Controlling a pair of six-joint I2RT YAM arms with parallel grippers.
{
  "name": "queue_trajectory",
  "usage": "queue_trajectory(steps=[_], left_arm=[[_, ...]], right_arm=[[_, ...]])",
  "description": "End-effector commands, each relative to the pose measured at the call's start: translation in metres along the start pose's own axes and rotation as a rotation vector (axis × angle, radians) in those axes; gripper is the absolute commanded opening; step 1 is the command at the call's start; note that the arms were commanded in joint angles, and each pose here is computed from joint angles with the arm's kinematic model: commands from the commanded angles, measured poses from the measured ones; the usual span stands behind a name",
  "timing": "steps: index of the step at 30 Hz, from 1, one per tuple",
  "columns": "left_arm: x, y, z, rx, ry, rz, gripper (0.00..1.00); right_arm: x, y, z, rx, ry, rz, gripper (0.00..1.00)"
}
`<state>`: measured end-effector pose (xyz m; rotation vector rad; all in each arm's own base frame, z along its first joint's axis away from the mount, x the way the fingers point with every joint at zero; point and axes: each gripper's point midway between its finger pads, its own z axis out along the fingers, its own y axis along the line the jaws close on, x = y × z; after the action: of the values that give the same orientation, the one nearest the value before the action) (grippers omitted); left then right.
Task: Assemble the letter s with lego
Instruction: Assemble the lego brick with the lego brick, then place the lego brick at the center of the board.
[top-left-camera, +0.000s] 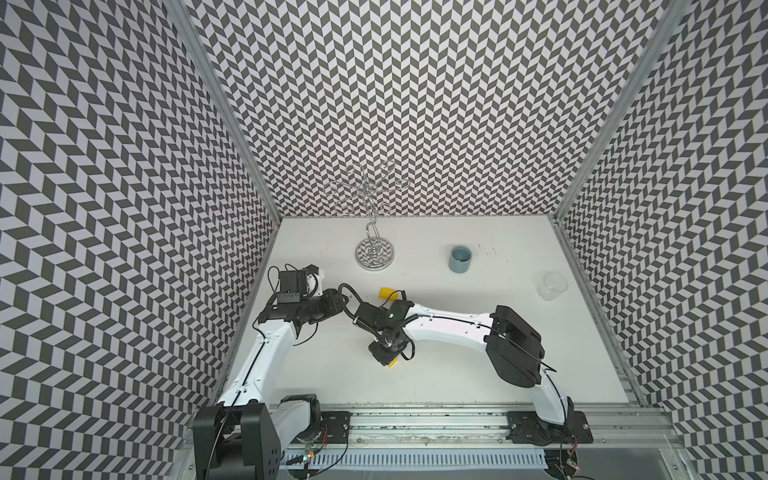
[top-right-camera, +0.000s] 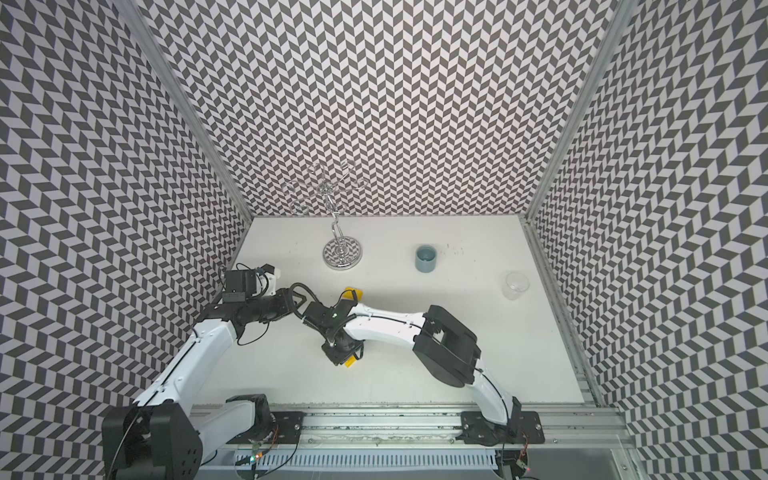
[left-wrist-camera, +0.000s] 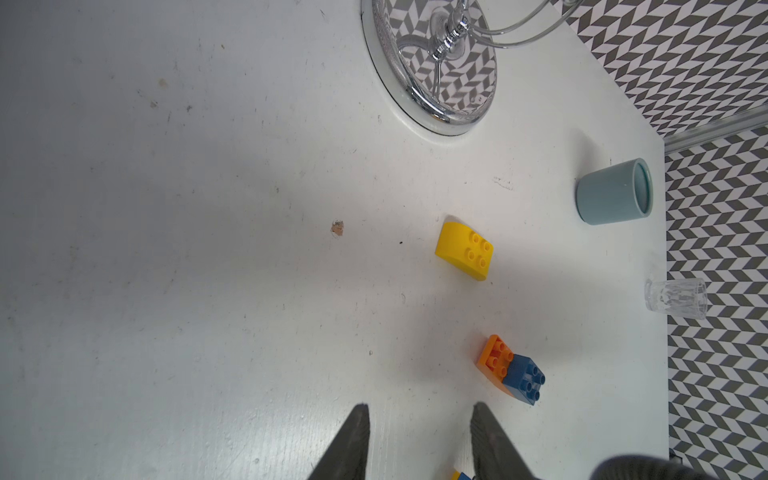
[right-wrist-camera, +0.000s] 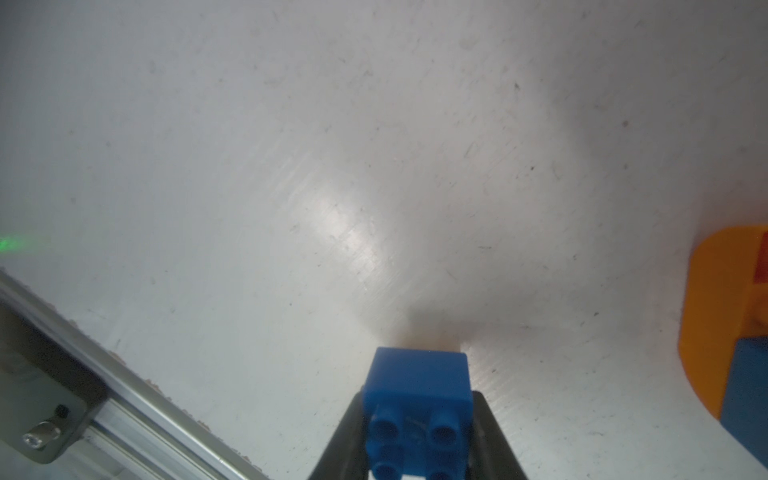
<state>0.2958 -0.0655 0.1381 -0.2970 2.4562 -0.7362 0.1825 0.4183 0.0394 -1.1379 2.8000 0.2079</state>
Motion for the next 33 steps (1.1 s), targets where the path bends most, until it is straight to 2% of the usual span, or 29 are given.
queue_trajectory(steps=[1, 9, 17, 25, 33], left_arm=[[0.001, 0.0, 0.002, 0.01, 0.002, 0.01, 0.43], [0.002, 0.001, 0.004, 0.008, 0.011, 0.005, 0.43], [0.002, 0.002, 0.005, 0.005, 0.016, 0.002, 0.43], [0.003, 0.004, 0.008, 0.002, 0.028, -0.005, 0.43], [0.005, 0.005, 0.01, -0.001, 0.036, -0.008, 0.43]], right_arm=[[0.04, -0.035, 0.043, 0.142, 0.15, 0.022, 0.08], [0.02, -0.066, -0.013, 0.128, 0.031, 0.135, 0.07], [0.032, -0.109, -0.044, 0.153, -0.025, 0.224, 0.08], [0.032, -0.166, -0.039, 0.147, -0.138, 0.304, 0.07], [0.025, -0.176, -0.028, 0.128, -0.159, 0.307, 0.1]])
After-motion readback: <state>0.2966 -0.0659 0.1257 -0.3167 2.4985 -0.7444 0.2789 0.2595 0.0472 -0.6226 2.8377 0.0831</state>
